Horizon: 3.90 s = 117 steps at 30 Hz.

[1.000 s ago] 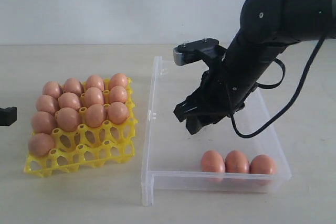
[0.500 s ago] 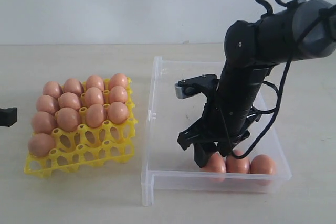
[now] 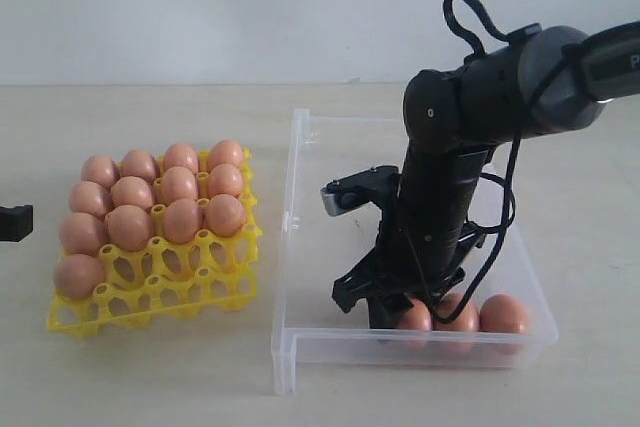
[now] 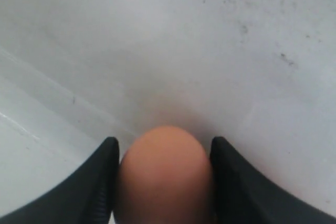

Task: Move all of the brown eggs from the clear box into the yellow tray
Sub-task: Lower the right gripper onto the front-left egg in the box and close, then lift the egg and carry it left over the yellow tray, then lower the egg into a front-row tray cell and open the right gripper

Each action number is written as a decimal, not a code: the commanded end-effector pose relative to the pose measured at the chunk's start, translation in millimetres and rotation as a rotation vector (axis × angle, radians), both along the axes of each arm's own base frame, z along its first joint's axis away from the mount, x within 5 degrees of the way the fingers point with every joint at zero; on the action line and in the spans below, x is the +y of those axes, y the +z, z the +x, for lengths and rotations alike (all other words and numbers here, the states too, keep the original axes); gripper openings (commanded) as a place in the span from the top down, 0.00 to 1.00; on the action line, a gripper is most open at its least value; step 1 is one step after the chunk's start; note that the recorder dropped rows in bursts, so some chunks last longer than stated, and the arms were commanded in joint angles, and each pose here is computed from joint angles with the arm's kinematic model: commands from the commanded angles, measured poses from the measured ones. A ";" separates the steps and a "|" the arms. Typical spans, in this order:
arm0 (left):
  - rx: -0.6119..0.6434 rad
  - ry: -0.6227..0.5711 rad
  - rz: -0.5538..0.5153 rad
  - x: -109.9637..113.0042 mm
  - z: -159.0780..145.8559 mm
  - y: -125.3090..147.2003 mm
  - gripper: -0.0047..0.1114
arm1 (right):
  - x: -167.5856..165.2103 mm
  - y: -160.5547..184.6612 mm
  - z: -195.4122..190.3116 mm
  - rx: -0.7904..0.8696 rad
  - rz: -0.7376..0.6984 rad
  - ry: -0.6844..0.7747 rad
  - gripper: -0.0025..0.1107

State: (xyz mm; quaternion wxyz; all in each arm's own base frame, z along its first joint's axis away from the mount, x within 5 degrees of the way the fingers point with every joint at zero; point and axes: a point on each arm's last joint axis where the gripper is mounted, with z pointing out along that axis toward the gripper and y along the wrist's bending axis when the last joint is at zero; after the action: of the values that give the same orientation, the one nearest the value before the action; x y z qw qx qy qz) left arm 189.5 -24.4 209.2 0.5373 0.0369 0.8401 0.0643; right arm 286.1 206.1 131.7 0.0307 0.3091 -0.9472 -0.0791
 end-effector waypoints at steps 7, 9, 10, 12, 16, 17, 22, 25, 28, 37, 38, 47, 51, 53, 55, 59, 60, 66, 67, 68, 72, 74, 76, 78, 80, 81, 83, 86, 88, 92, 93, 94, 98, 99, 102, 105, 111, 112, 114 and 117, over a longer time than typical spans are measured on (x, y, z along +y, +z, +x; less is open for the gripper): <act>-0.005 -0.003 0.000 0.4 -1.3 0.3 0.93 | 4.5 18.4 26.4 -0.355 0.089 0.035 0.98; -0.004 -0.003 0.001 0.4 -1.3 0.3 0.93 | 5.9 30.7 30.5 -0.432 0.126 0.015 0.98; -0.004 -0.003 0.001 0.4 -1.3 0.3 0.93 | 6.6 36.2 32.0 -0.463 0.147 -0.002 0.98; -0.004 -0.003 0.001 0.4 -1.3 0.3 0.93 | 7.9 46.4 34.5 -0.519 0.184 -0.025 0.98; -0.004 -0.003 0.001 0.4 -1.3 0.3 0.93 | 9.8 69.5 37.9 -0.632 0.263 -0.050 0.98; -0.004 -0.003 0.001 0.4 -1.3 0.3 0.93 | 10.4 75.2 38.8 -0.663 0.285 -0.059 0.98; -0.014 0.005 0.005 1.3 -1.0 1.2 0.93 | 21.2 93.1 38.5 -0.773 0.387 -0.083 0.98; -0.015 0.005 0.009 1.4 -0.9 1.3 0.93 | 37.5 97.0 30.6 -0.823 0.422 -0.016 0.98; -0.015 0.005 0.009 1.4 -0.9 1.3 0.93 | 58.8 103.2 19.0 -0.904 0.471 0.084 0.98; -0.015 0.003 0.013 1.4 -0.9 1.3 0.93 | 105.4 110.6 -29.0 -1.209 0.756 0.216 0.98; -0.015 0.003 0.013 1.4 -0.9 1.3 0.93 | 105.7 108.5 -33.5 -1.228 0.790 0.226 0.98; -0.024 0.011 0.017 2.2 -0.7 2.1 0.93 | 105.0 63.5 -32.1 -1.124 1.165 0.189 0.98; -0.024 0.011 0.017 2.2 -0.7 2.1 0.93 | 108.9 34.1 -19.3 -1.015 1.172 0.324 0.98; -0.027 0.015 0.017 2.6 -0.6 2.4 0.93 | 111.6 24.9 -15.0 -0.946 1.184 0.410 0.98; -0.029 0.017 0.018 2.7 -0.5 2.5 0.93 | 116.5 18.5 -10.7 -0.863 1.202 0.485 0.98; -0.034 0.021 0.020 3.1 -0.4 2.9 0.93 | 131.6 14.5 -5.8 -0.752 1.238 0.579 0.98; -0.034 0.021 0.020 3.1 -0.4 2.9 0.93 | 135.5 13.6 -5.3 -0.730 1.246 0.597 0.98; -0.042 0.028 0.024 3.8 -0.2 3.7 0.93 | 144.5 -0.7 2.4 -0.681 1.260 0.588 0.98; -0.044 0.029 0.025 4.0 -0.1 3.8 0.93 | 144.8 -2.8 2.7 -0.681 1.261 0.588 0.98; -0.049 0.034 0.027 4.4 0.0 4.2 0.93 | 145.3 -5.8 3.3 -0.677 1.259 0.587 0.98; -0.051 0.038 0.027 4.7 0.0 4.5 0.93 | 145.7 -14.6 5.4 -0.670 1.251 0.555 0.98; -0.051 0.038 0.027 4.7 0.0 4.5 0.93 | 145.8 -16.5 6.7 -0.675 1.248 0.539 0.98; -0.051 0.038 0.027 4.7 0.0 4.5 0.93 | 145.6 -17.5 8.9 -0.685 1.228 0.521 0.98; -0.051 0.038 0.027 4.7 0.0 4.5 0.93 | 146.1 -16.7 10.3 -0.691 1.225 0.514 0.98; -0.051 0.038 0.027 4.7 0.0 4.5 0.93 | 147.9 -15.1 11.8 -0.697 1.216 0.517 0.98; -0.051 0.038 0.027 4.7 0.0 4.5 0.93 | 149.5 -13.6 11.9 -0.697 1.221 0.516 0.98; -0.051 0.038 0.027 4.7 0.0 4.5 0.93 | 154.2 -10.6 12.3 -0.702 1.213 0.518 0.98; -0.051 0.038 0.027 4.7 0.0 4.5 0.93 | 162.6 -11.5 9.0 -0.707 1.155 0.550 0.98; -0.051 0.038 0.027 4.7 0.0 4.5 0.93 | 166.5 -14.7 7.5 -0.711 1.116 0.582 0.98; -0.051 0.038 0.027 4.7 0.0 4.5 0.93 | 169.8 -16.9 9.2 -0.705 1.120 0.578 0.98; -0.051 0.038 0.027 4.7 0.0 4.5 0.93 | 169.9 -17.7 9.8 -0.707 1.115 0.576 0.98; -0.051 0.038 0.027 4.7 0.0 4.5 0.93 | 169.9 -18.7 9.9 -0.705 1.112 0.576 0.98; -0.051 0.038 0.027 4.7 0.0 4.5 0.93 | 169.6 -22.9 11.3 -0.705 1.087 0.572 0.98; -0.051 0.038 0.027 4.7 0.0 4.5 0.93 | 169.8 -22.6 11.7 -0.707 1.087 0.570 0.98; -0.051 0.038 0.027 4.7 0.0 4.5 0.93 | 170.3 -21.6 12.4 -0.717 1.085 0.579 0.98; -0.051 0.038 0.027 4.7 0.0 4.5 0.93 | 170.4 -21.5 13.0 -0.718 1.081 0.576 0.98; -0.051 0.038 0.027 4.7 0.0 4.5 0.93 | 170.7 -20.6 13.9 -0.721 1.086 0.559 0.98; -0.051 0.038 0.027 4.7 0.0 4.5 0.93 | 170.8 -20.3 14.3 -0.722 1.088 0.552 0.98; -0.051 0.038 0.027 4.7 0.0 4.5 0.93 | 170.8 -20.1 14.5 -0.722 1.089 0.547 0.98; -0.051 0.038 0.027 4.7 0.0 4.5 0.93 | 170.6 -20.6 14.9 -0.732 1.080 0.557 0.98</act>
State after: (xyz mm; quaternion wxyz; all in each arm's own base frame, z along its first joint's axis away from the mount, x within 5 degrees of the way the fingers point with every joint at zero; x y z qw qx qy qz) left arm 190.7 -21.4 212.6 0.5520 0.0314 0.8292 0.0822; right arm 299.4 375.9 106.3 -0.4185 0.5192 -0.6156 -0.4198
